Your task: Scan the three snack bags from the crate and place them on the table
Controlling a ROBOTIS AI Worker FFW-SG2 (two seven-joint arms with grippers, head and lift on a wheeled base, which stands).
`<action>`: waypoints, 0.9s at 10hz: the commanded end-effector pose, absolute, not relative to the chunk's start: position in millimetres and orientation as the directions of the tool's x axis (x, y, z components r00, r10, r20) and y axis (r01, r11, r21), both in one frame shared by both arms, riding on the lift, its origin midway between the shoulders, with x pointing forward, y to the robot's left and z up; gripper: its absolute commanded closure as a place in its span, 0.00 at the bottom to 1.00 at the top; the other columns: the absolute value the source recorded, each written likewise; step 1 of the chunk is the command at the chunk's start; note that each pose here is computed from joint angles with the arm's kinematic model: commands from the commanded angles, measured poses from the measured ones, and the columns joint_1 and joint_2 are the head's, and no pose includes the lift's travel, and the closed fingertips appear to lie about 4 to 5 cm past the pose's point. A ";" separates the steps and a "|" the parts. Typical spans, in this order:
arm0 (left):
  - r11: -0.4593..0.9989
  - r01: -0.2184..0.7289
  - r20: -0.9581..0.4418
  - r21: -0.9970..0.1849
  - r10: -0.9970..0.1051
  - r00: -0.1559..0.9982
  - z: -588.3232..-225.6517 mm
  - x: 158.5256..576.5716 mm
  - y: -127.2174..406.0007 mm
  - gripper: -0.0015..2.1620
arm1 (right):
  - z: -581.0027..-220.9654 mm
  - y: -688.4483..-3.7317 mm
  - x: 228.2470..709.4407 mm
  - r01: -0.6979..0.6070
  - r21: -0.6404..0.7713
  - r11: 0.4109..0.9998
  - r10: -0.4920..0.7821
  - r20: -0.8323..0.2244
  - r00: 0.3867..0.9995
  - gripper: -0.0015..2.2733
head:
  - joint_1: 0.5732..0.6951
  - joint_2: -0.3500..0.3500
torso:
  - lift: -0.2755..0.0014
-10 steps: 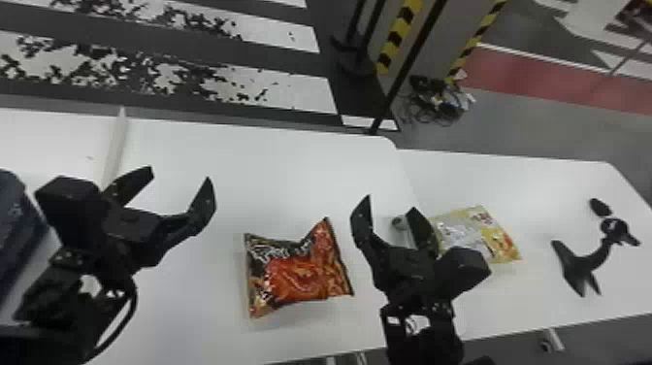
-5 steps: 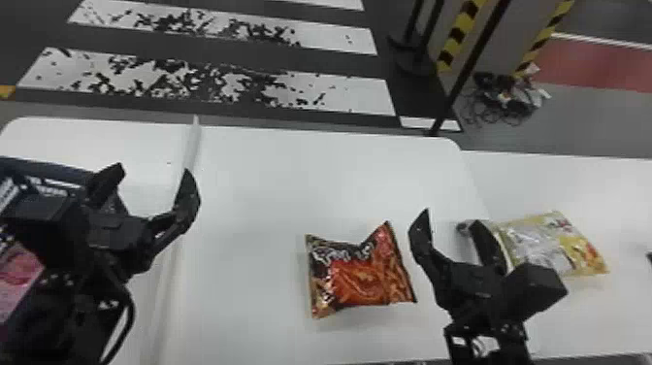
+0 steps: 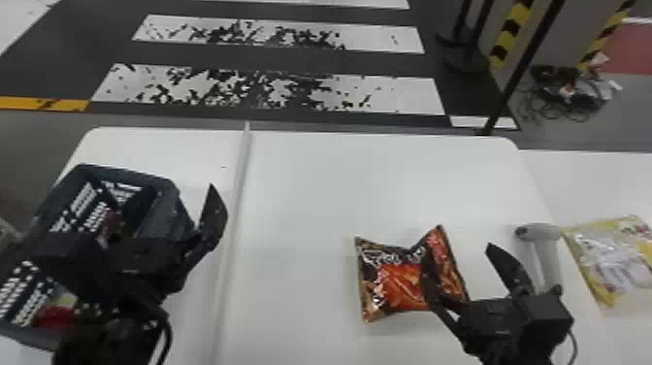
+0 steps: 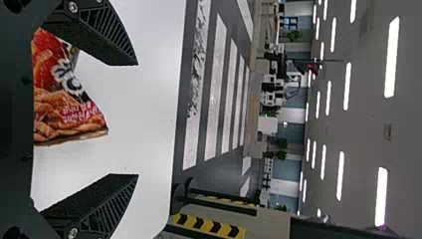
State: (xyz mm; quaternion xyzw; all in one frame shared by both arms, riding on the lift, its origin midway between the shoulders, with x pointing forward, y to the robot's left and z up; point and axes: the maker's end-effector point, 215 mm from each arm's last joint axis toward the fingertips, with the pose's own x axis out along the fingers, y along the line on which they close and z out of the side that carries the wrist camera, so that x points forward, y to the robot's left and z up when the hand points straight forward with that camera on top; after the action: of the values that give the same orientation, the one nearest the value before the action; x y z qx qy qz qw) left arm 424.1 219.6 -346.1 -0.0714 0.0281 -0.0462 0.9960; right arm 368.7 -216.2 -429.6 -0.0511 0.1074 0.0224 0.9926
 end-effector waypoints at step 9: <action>0.985 0.102 -0.091 -0.137 -0.115 0.989 -367.0 422.5 216.4 0.01 | -529.0 -133.5 317.5 -0.488 -0.387 0.782 0.226 -0.553 0.802 0.05 | 1.00 0.68 | 0.77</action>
State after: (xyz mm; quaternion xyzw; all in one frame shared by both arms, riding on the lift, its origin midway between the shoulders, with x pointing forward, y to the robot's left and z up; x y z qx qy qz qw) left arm 421.8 217.1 -366.2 -0.0654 0.0483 -0.0541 0.9952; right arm 318.2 -134.1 -523.5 -0.2562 0.2436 0.1919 0.9156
